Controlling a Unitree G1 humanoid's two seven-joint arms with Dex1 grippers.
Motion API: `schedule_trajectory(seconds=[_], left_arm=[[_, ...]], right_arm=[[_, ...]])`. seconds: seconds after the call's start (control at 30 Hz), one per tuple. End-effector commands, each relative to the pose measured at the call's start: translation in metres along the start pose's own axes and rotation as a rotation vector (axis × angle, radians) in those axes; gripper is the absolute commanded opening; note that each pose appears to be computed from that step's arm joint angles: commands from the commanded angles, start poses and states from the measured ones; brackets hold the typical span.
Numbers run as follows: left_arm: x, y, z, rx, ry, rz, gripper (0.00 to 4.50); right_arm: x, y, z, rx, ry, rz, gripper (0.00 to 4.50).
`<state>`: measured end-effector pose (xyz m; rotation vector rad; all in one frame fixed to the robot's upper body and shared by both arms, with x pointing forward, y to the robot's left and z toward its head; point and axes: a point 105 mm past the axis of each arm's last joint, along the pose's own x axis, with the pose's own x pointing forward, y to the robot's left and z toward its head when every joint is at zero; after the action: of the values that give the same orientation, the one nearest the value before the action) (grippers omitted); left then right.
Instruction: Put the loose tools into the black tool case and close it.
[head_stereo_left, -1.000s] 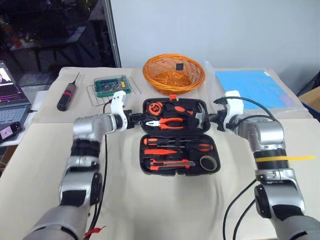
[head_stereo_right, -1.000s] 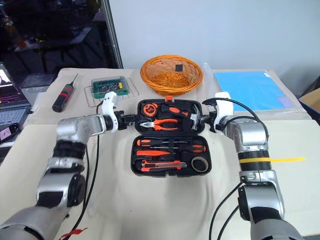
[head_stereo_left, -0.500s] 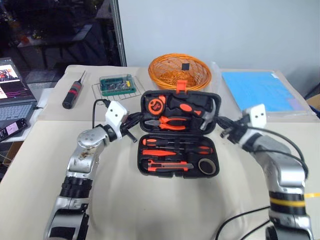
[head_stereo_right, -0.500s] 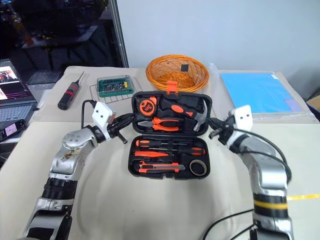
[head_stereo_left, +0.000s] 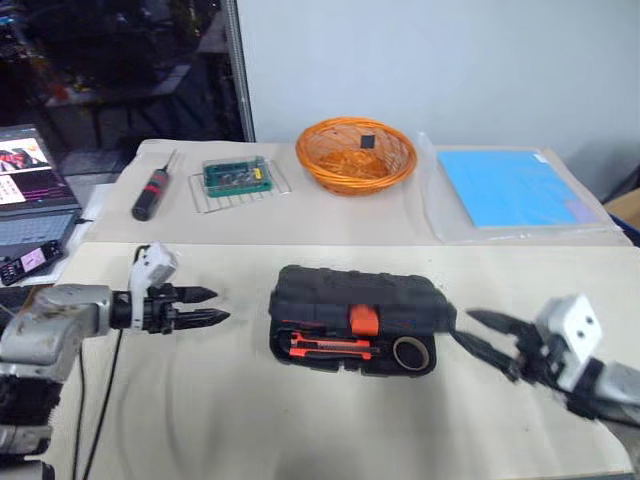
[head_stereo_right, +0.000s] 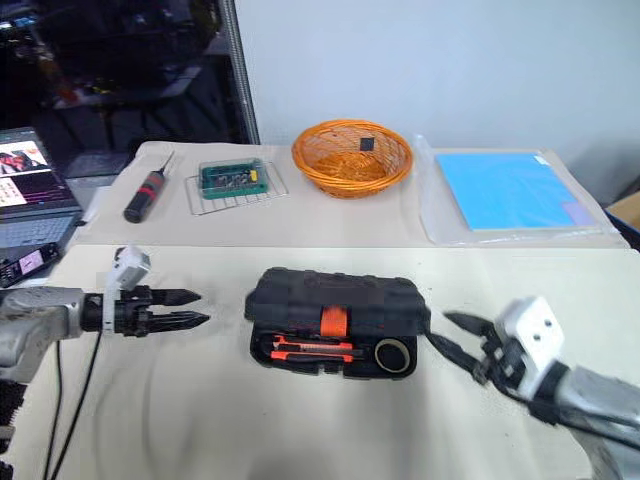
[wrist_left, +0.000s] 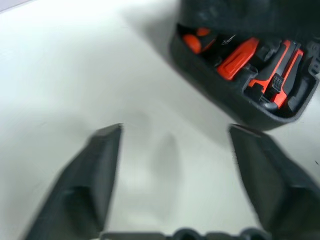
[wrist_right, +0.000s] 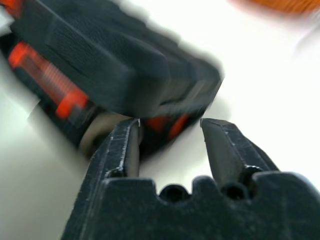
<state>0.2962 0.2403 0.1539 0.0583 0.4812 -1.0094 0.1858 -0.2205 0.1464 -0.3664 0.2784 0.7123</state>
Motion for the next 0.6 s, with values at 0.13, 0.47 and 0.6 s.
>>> schedule_trajectory(seconds=[0.13,0.47,0.6], left_arm=[[0.004,-0.049,0.039,0.076,-0.045,-0.308,4.50],[0.050,-0.098,0.042,0.296,-0.019,-0.524,1.16],[0.064,-0.107,0.045,0.370,-0.012,-0.569,0.03]], right_arm=[[-0.013,0.039,0.015,0.069,-0.003,0.206,0.51],[0.061,0.055,-0.018,0.023,0.135,0.239,0.00],[0.110,0.003,0.002,0.005,0.064,-0.027,0.00]])
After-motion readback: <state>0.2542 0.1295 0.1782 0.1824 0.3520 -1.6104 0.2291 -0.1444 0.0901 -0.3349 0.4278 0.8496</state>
